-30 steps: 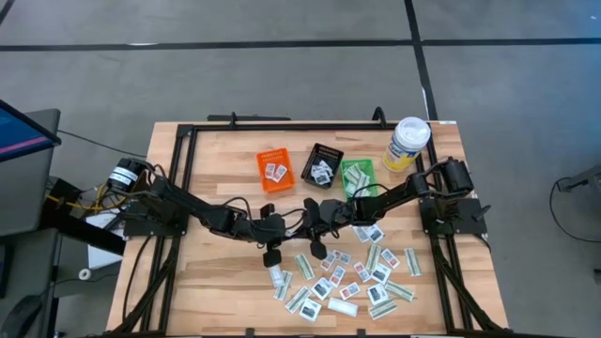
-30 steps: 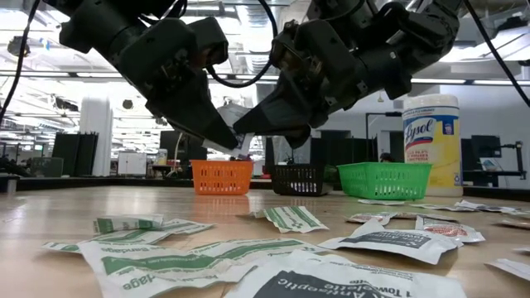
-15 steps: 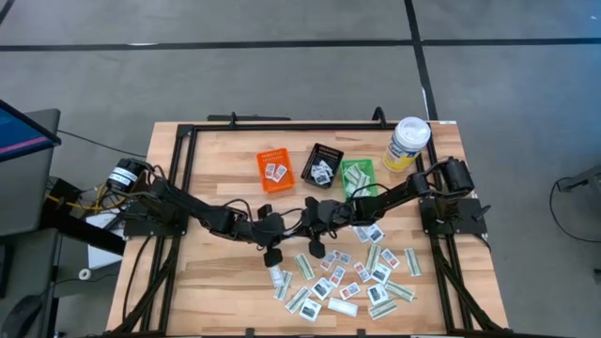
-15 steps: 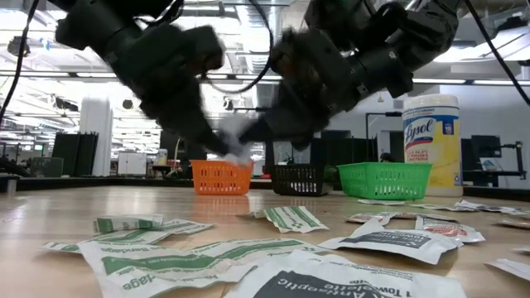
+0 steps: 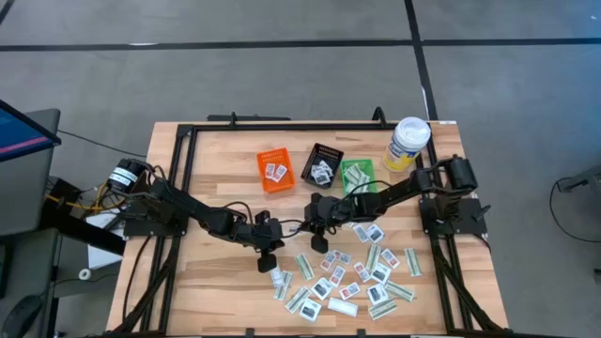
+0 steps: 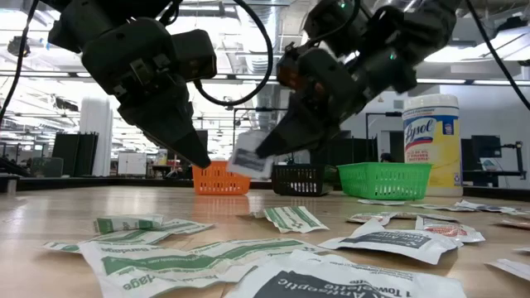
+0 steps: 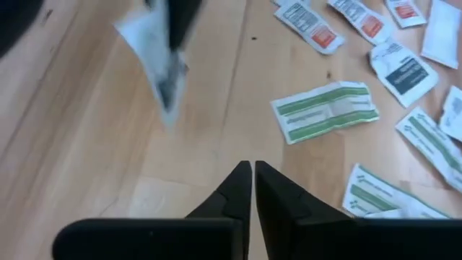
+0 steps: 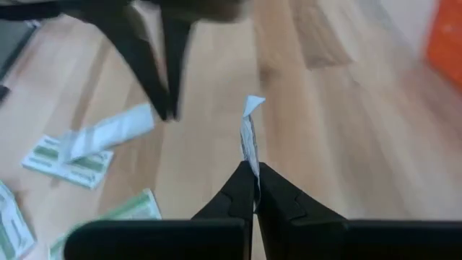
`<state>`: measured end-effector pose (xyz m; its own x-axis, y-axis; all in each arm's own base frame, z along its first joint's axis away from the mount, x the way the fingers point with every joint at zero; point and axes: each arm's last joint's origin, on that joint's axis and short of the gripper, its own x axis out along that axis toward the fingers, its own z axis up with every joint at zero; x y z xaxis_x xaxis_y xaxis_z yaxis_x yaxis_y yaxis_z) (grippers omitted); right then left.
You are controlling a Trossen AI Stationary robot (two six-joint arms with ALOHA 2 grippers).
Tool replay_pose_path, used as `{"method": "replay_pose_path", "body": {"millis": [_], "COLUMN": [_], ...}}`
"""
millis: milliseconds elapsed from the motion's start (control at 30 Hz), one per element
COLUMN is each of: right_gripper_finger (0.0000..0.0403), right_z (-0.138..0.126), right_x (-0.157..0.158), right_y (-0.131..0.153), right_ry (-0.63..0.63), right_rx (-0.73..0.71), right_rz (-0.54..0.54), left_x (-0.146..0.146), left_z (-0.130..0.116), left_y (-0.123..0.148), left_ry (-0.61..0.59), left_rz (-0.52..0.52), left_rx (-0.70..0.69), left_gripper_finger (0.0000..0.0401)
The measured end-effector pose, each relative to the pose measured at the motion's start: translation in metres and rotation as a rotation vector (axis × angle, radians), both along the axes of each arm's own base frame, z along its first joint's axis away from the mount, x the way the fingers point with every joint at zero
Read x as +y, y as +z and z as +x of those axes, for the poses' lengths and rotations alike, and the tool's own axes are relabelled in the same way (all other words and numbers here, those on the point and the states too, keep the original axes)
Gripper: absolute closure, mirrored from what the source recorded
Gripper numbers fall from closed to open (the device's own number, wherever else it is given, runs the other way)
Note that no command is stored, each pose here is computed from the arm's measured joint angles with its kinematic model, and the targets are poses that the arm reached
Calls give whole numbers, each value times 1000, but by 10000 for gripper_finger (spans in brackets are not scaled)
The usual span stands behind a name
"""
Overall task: Pick & Place First Aid Supplies
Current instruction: Put the black towelette pack into the black basket
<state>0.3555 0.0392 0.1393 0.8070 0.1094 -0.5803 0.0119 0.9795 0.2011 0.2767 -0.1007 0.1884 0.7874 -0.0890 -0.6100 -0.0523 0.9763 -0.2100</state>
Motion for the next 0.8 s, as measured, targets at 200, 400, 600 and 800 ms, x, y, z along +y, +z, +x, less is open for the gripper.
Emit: {"method": "replay_pose_path", "body": {"millis": [200, 400, 600, 800], "right_gripper_finger": [403, 403, 403, 384], "right_z": [-24, -45, -51, -49], "right_x": [-24, -63, -112, -142], "right_y": [38, 66, 59, 33], "right_ry": [-185, -446, -456, -391], "right_rx": [79, 93, 143, 195], "right_rz": [-111, -243, -84, 88], "left_x": [1, 4, 9, 9], "left_z": [1, 1, 3, 3], "left_y": [1, 4, 4, 4], "left_ry": [36, 69, 87, 86], "left_rz": [26, 141, 150, 149], "left_rx": [-21, -53, -56, -56], "left_gripper_finger": [392, 393, 388, 393]}}
